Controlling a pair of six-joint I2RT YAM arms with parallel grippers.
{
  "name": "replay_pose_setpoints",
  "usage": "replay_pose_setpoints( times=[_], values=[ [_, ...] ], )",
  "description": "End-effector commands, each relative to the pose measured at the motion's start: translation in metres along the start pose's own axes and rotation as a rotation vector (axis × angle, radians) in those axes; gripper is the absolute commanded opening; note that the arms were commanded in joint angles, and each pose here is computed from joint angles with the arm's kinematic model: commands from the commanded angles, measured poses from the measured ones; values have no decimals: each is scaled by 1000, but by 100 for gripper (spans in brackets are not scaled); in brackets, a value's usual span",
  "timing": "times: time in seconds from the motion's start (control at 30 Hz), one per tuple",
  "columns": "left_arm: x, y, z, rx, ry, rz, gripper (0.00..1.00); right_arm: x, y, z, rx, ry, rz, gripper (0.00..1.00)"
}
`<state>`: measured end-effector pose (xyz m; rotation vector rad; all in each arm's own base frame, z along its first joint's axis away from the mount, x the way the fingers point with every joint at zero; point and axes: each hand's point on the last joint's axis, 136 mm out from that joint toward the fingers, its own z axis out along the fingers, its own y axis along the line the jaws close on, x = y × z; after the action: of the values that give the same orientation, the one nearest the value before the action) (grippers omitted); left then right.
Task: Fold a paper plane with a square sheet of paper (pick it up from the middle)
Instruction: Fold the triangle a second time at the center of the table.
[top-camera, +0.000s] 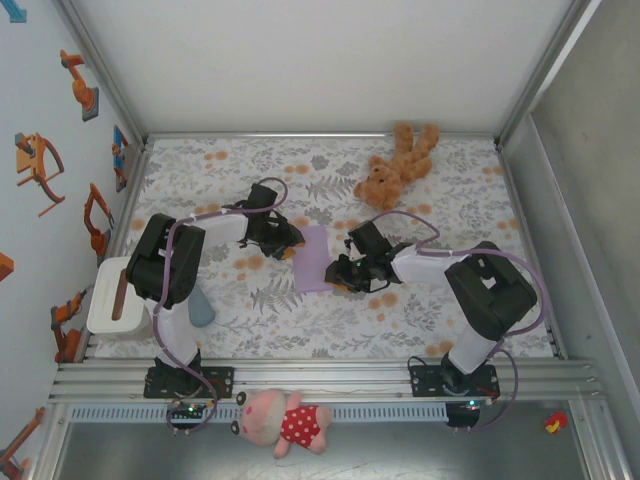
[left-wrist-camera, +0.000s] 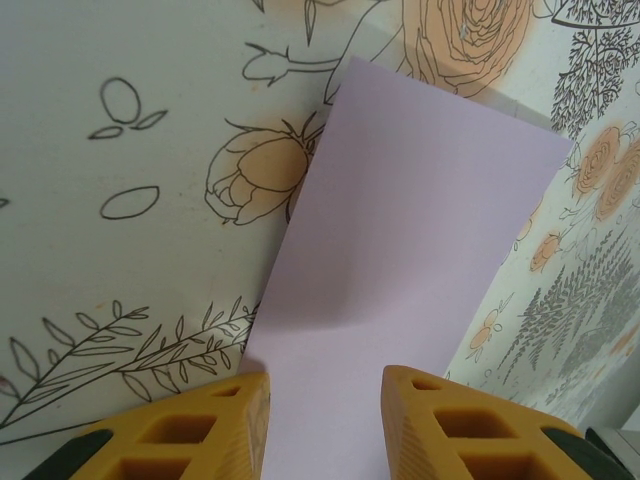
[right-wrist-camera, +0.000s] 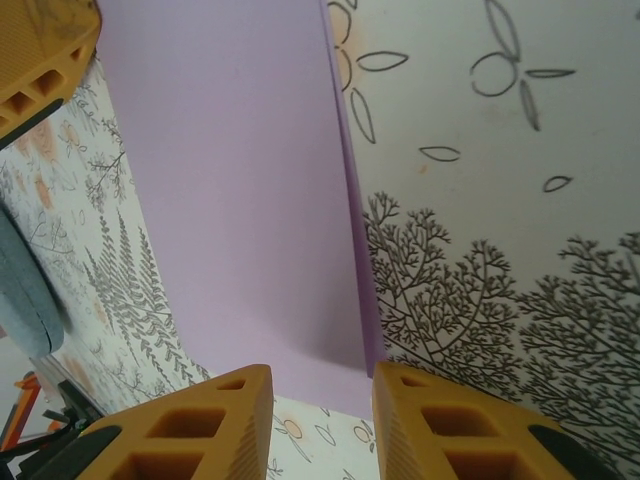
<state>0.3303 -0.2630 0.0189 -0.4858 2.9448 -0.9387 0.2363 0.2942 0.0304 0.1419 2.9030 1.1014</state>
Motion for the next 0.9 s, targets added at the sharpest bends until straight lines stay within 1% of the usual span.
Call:
replay_pose_setpoints(
  times=[0.0, 0.37, 0.57, 0.87],
  values=[
    [11, 34, 13, -119, 45, -75, 35, 7, 2, 6, -20, 34, 0, 31],
    [11, 33, 13, -115, 49, -74, 35, 3, 1, 5, -14, -1, 2, 31],
    [11, 31, 13, -109, 52, -73, 35, -8, 10, 9, -44, -31, -17, 37],
    [11, 29, 12, -102, 56, -72, 35, -22, 19, 15, -66, -61, -35, 38]
  ],
)
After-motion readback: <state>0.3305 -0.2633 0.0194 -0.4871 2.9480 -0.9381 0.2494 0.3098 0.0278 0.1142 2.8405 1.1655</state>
